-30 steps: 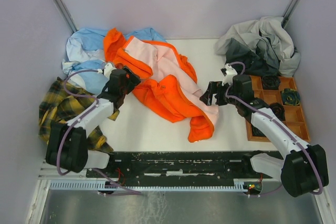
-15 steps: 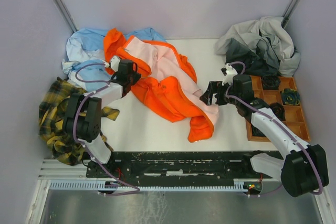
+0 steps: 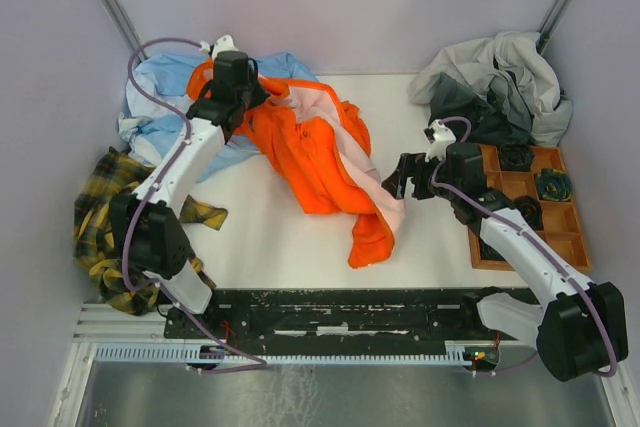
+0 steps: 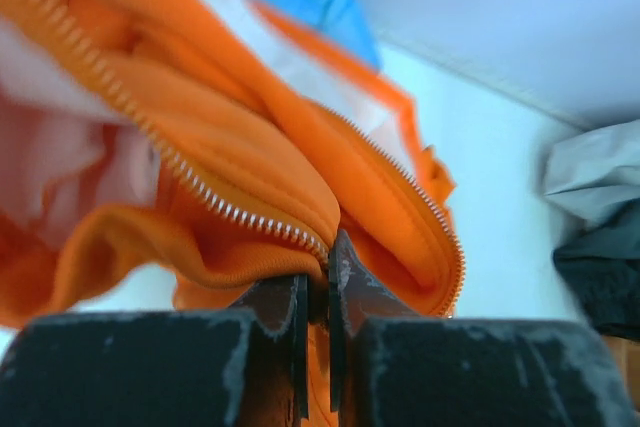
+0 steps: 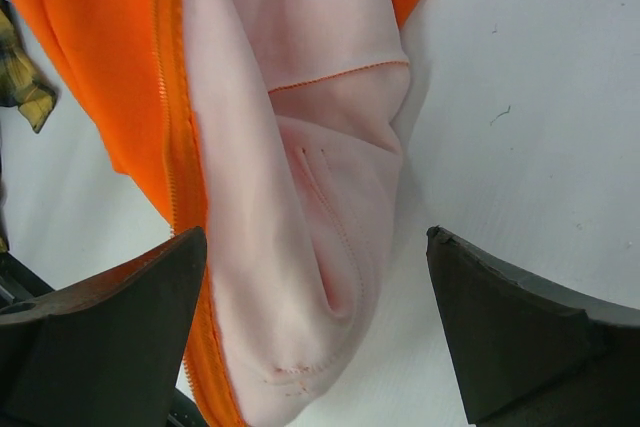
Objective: Zip up the jacket
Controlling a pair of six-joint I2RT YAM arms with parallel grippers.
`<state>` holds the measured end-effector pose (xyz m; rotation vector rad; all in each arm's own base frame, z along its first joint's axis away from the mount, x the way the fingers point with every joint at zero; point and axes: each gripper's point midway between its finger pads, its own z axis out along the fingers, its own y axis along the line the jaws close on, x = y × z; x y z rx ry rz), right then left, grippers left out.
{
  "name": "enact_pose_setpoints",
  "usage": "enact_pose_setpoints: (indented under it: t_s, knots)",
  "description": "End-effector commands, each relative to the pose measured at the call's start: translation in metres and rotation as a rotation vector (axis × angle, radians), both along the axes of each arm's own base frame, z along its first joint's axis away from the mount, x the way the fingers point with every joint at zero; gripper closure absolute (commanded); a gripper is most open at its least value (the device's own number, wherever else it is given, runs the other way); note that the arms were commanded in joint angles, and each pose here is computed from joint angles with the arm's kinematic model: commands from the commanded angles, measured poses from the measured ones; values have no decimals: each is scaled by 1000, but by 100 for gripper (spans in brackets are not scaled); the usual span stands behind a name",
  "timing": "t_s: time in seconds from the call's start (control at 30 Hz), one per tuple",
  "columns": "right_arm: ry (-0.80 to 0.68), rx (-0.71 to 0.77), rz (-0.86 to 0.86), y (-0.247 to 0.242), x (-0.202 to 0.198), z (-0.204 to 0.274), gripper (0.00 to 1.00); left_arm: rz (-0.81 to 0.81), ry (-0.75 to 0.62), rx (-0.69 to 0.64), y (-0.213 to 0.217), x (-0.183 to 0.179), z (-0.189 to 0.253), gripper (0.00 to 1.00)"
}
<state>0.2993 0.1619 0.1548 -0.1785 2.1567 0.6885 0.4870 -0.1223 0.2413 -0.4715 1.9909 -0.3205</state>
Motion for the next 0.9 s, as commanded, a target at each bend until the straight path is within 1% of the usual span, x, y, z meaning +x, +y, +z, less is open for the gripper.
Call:
enact_pose_setpoints:
  t_s: [0.0,0.07,0.2,0.33,0.47,0.6,0.77,0.87]
  knots:
    - [-84,5,-22,-2,7,19,1,-158,-200,153,-14,-21,132,97]
    - [-93,3,-31,-4,7,21,1,-229,-193,192,-30,-31,149,97]
    - [-111,-8,-61,-10,7,24,1,-345,-248,276,-65,-57,184,97]
    - [-129,-23,-99,-18,7,27,1,-461,-293,334,-103,-89,201,97]
    - [-155,-40,-145,-27,7,31,1,-599,-347,393,-144,-129,214,97]
    - [-183,-49,-187,-35,6,35,1,-739,-415,400,-177,-171,231,97]
    - [-213,-44,-210,-39,5,39,1,-899,-503,359,-209,-220,251,97]
    - [-222,-45,-214,-40,5,40,1,-954,-513,367,-221,-236,249,97]
